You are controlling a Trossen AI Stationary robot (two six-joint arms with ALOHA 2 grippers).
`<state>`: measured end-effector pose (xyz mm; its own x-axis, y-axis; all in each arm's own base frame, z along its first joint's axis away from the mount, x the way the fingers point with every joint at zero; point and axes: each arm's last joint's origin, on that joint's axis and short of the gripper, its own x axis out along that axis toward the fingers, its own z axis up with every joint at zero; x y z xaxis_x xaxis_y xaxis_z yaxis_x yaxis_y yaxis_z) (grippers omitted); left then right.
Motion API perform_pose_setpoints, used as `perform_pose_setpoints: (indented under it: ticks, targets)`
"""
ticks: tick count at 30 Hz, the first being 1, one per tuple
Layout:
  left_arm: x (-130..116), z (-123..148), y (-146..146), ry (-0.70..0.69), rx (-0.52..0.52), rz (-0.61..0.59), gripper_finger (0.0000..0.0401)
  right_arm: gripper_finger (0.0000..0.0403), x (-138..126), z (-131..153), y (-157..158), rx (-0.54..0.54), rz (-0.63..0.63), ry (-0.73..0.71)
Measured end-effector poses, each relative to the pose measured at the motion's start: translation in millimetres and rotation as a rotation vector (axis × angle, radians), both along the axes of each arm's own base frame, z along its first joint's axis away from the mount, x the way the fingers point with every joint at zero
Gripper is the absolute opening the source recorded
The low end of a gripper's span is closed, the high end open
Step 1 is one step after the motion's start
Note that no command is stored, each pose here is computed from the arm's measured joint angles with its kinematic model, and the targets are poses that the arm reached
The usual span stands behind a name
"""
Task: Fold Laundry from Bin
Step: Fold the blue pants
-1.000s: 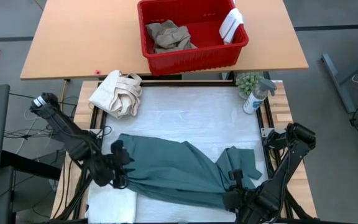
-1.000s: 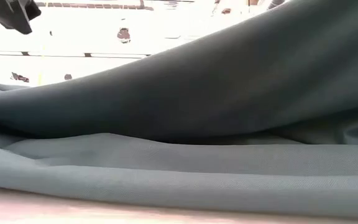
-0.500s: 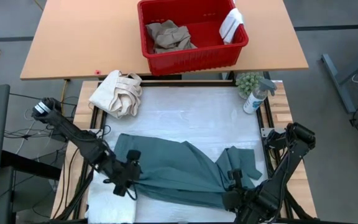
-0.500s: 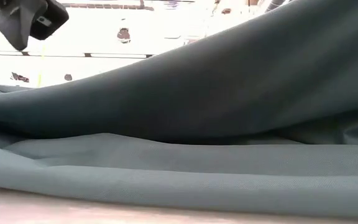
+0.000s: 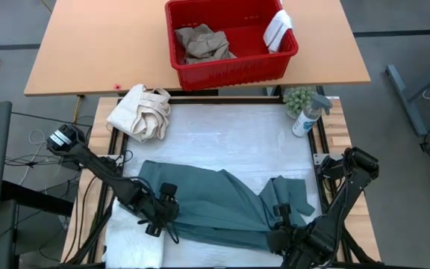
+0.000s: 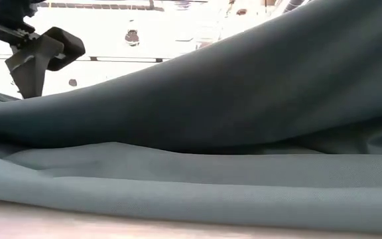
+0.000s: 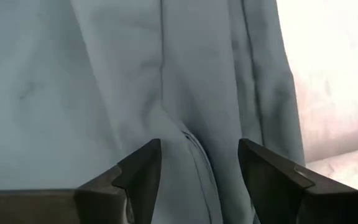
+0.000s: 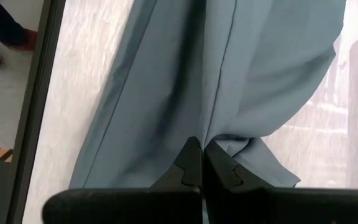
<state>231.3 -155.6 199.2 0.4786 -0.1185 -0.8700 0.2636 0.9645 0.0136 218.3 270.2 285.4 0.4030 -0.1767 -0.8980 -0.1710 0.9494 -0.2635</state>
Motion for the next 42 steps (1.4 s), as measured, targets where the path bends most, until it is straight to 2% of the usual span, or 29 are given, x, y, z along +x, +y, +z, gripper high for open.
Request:
perform_pose_setpoints:
  ticks: [5, 14, 26, 28, 31, 33, 42]
  targets:
    - [3.1, 0.1, 7.7, 0.006, 0.014, 0.049, 0.0192, 0.0019, 0.4, 0.0, 0.6, 0.006, 0.0, -0.005]
    - [3.9, -0.8, 11.7, 0.047, -0.007, 0.014, 0.0118, 0.0019, 0.9, 0.0, 1.2, 0.012, -0.001, -0.009]
    - [3.5, -14.6, 9.0, 0.136, 0.018, 0.003, 0.0102, 0.0019, 0.9, 0.1, 1.2, 0.018, -0.014, -0.014]
    - [3.2, -15.1, 8.9, 0.151, 0.0, 0.011, 0.0085, 0.0019, 0.8, 0.1, 1.0, 0.017, -0.016, -0.012]
    - [4.5, -14.4, 9.3, 0.15, -0.022, 0.038, 0.0037, 0.0019, 0.8, 0.1, 0.9, 0.017, -0.017, -0.013]
    - [5.5, -10.9, 8.6, 0.151, -0.028, 0.051, 0.001, 0.0019, 0.8, 0.1, 1.0, 0.017, -0.017, -0.013]
    - [9.3, 23.2, -1.3, 0.133, 0.014, 0.076, 0.0, 0.0019, 1.0, 0.1, 1.2, 0.019, -0.016, -0.016]
